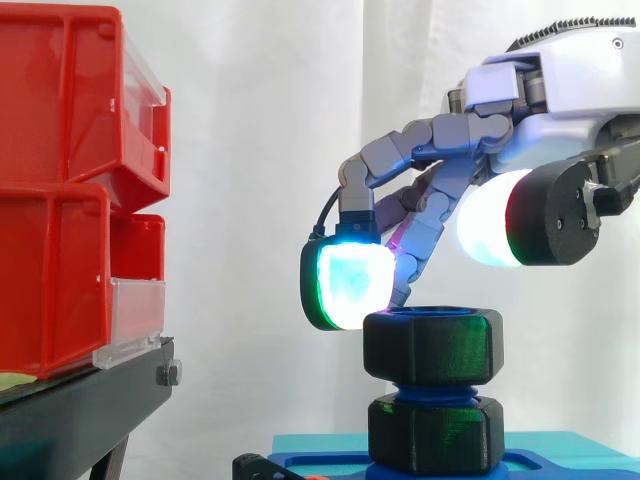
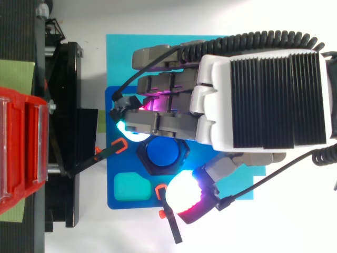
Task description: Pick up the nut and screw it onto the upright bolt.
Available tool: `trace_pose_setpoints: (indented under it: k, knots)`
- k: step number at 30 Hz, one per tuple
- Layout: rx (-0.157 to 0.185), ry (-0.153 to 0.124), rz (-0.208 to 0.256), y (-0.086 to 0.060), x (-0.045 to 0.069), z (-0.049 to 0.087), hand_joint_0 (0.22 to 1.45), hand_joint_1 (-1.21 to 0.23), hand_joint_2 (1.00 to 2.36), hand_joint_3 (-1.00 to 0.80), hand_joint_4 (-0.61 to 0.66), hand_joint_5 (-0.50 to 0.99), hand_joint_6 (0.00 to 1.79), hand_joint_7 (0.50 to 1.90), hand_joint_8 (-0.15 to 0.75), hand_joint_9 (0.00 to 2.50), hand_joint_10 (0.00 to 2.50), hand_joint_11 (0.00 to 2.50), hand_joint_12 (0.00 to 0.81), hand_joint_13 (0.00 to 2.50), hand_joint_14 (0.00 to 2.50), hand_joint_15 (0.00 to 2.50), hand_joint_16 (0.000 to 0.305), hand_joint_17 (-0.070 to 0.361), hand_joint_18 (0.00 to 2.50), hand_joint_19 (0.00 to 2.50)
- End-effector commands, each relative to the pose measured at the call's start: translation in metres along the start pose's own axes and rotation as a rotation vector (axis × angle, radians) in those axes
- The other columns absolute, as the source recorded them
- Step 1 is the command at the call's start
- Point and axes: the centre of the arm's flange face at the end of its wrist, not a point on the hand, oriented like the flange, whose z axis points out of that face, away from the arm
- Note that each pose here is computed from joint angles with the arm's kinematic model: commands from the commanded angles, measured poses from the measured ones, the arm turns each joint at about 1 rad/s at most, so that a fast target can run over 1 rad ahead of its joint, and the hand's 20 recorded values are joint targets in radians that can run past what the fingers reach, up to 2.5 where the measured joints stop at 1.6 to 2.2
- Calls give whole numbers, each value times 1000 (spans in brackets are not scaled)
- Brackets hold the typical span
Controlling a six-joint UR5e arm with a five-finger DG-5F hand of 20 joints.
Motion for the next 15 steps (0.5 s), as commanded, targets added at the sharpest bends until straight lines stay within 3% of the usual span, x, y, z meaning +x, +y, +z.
trace_pose_setpoints:
  k: [1, 15]
  knots:
    - [1, 5, 0, 0, 1, -1, 527, -361, 1000, -500, 241, -33, 504, 1023, 222, 925, 0, 0, 176, 856, 0, 0, 15, 34, 510, 0]
    - [2, 11, 1, -1, 1, -1, 534, -372, 1000, -500, 183, 2, 504, 1299, 235, 992, 0, 0, 170, 908, 0, 0, 14, 31, 563, 0]
